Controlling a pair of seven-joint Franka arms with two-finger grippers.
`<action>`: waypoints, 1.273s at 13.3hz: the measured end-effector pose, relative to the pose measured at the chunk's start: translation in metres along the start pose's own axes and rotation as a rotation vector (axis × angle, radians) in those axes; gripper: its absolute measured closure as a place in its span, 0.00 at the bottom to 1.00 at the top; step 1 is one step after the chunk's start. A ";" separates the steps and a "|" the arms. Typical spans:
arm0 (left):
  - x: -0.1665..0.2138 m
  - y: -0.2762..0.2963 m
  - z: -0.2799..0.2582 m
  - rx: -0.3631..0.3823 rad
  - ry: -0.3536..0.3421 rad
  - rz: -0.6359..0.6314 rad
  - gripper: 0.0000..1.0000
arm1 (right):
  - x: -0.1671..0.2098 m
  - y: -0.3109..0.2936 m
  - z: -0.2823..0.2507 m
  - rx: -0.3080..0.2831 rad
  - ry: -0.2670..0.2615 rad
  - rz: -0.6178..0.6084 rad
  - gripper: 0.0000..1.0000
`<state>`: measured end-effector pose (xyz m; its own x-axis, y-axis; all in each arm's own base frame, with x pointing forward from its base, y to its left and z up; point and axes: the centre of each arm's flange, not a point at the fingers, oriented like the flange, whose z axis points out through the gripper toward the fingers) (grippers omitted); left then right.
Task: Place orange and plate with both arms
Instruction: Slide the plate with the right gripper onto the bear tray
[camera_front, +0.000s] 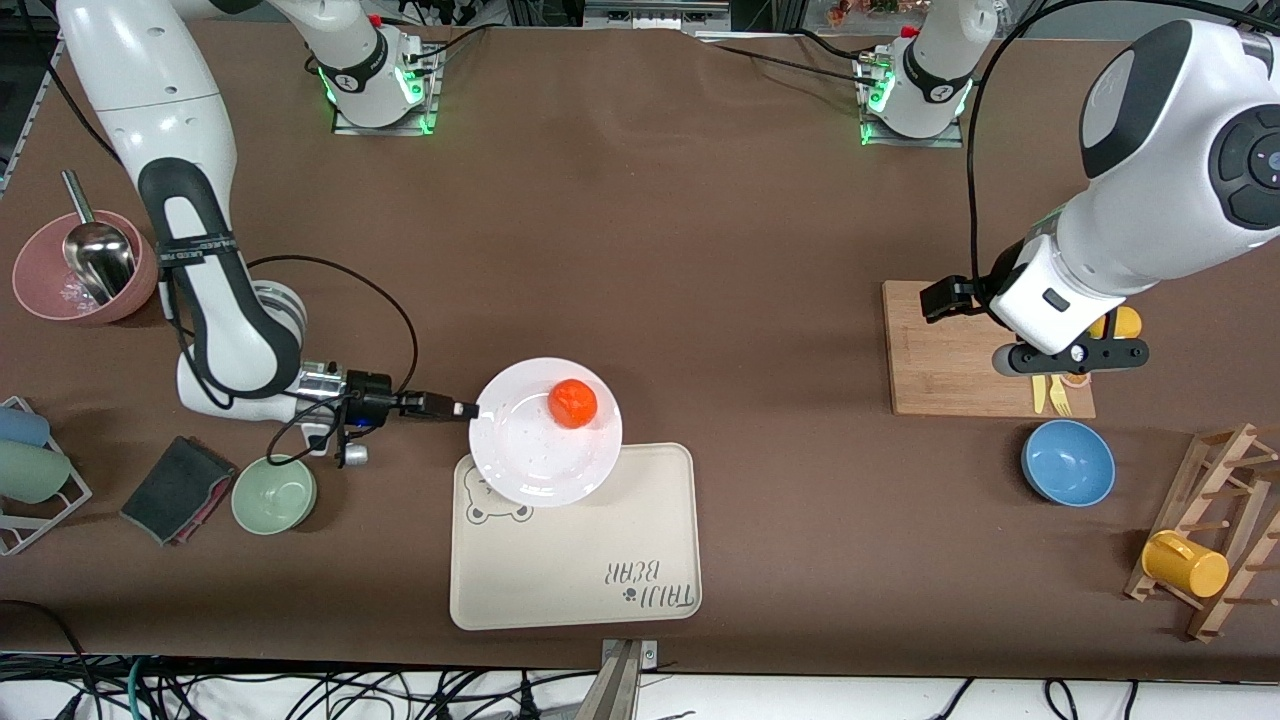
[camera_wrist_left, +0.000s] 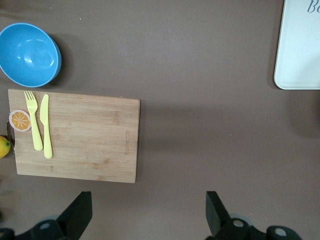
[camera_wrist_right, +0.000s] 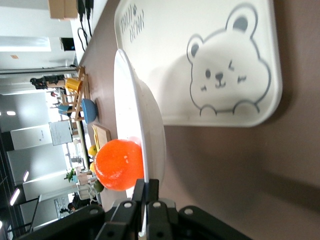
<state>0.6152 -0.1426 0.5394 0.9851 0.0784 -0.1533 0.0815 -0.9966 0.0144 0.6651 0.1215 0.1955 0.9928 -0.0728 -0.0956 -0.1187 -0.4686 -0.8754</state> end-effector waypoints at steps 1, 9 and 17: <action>0.000 0.000 0.000 0.000 0.000 0.000 0.00 | 0.011 0.002 -0.006 0.010 0.020 -0.005 0.95; -0.001 0.003 0.001 0.001 -0.001 0.006 0.00 | 0.073 0.035 0.002 0.063 0.178 0.011 0.95; -0.001 0.003 0.001 0.001 -0.002 0.006 0.00 | 0.078 0.051 0.022 0.046 0.185 0.016 0.88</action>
<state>0.6142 -0.1460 0.5387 0.9853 0.0726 -0.1547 0.0757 -0.9970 0.0145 0.7368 0.1116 0.1332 0.9698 -0.2427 -0.0241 -0.1287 -0.4254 -0.8958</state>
